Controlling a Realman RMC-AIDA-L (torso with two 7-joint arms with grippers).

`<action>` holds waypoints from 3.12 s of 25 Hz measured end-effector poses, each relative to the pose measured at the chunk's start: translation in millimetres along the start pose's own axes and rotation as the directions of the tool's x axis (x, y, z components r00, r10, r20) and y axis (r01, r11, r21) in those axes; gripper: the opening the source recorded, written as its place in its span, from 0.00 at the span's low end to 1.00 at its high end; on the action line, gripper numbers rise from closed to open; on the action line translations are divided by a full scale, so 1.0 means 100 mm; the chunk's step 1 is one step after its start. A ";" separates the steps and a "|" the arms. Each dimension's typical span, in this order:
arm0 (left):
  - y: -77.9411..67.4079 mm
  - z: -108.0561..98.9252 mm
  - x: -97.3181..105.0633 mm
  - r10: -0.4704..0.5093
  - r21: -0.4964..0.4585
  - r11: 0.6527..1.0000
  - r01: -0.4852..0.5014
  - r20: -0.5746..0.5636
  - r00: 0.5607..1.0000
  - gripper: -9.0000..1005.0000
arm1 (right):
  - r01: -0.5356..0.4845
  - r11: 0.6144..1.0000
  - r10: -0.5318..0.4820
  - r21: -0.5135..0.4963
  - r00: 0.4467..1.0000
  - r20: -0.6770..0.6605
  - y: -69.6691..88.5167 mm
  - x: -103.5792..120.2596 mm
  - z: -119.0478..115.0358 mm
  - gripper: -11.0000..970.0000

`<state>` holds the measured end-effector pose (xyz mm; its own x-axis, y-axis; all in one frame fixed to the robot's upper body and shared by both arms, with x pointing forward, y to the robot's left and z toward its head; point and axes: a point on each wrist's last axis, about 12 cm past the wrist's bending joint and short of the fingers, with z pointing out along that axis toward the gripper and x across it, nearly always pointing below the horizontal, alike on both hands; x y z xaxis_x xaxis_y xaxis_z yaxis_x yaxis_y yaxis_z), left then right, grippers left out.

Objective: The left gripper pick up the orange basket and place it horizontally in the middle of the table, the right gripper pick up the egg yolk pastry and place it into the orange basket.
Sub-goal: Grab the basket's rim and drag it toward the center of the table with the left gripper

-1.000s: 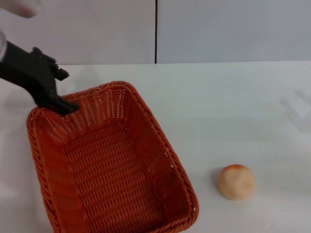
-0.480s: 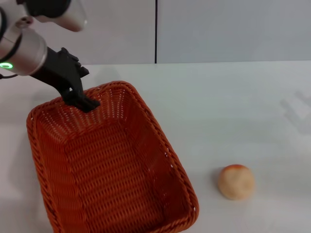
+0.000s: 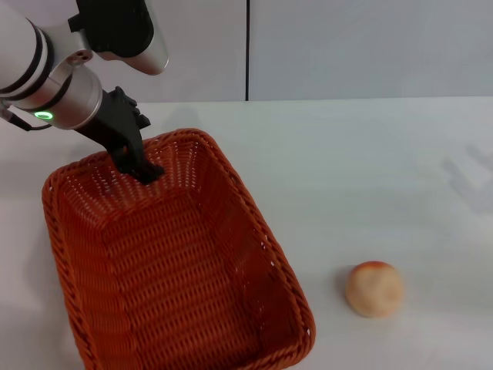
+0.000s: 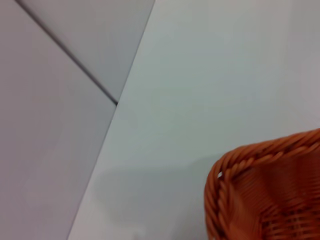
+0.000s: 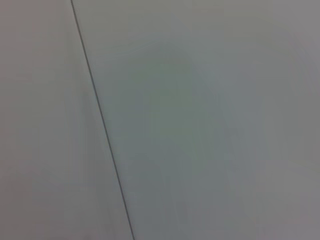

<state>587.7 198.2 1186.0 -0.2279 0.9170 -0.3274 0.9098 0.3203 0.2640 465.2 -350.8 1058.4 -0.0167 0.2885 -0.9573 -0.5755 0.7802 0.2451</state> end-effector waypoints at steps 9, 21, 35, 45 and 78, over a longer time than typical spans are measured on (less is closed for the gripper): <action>0.05 0.13 0.02 0.021 -0.031 0.999 -0.024 -0.068 0.997 0.80 | -0.002 1.000 0.002 0.000 1.000 -0.005 0.00 0.01 0.02 0.60; 0.08 0.16 0.06 0.055 -0.002 0.998 -0.056 -0.191 0.980 0.80 | -0.006 1.000 0.006 0.001 1.000 -0.001 0.00 0.01 0.03 0.60; 0.04 0.21 0.07 0.066 0.050 0.997 -0.056 -0.244 0.967 0.75 | -0.006 1.000 0.006 -0.001 1.000 0.003 -0.01 0.00 0.09 0.60; 0.05 0.22 0.00 0.005 0.042 0.999 0.005 -0.245 0.969 0.41 | 0.008 1.000 -0.008 -0.005 1.000 -0.002 -0.05 -0.03 0.16 0.60; 0.54 0.10 -0.11 -0.786 0.016 0.582 0.813 -0.246 0.567 0.19 | 0.084 0.996 -0.083 -0.023 0.996 0.038 -0.21 -0.29 0.23 0.60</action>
<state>643.0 203.3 1194.5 -0.9296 0.3270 -0.1703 0.3497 0.9283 -0.1267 496.1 -362.8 1084.4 0.0623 0.2434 -0.9679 -0.5936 0.7886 0.1601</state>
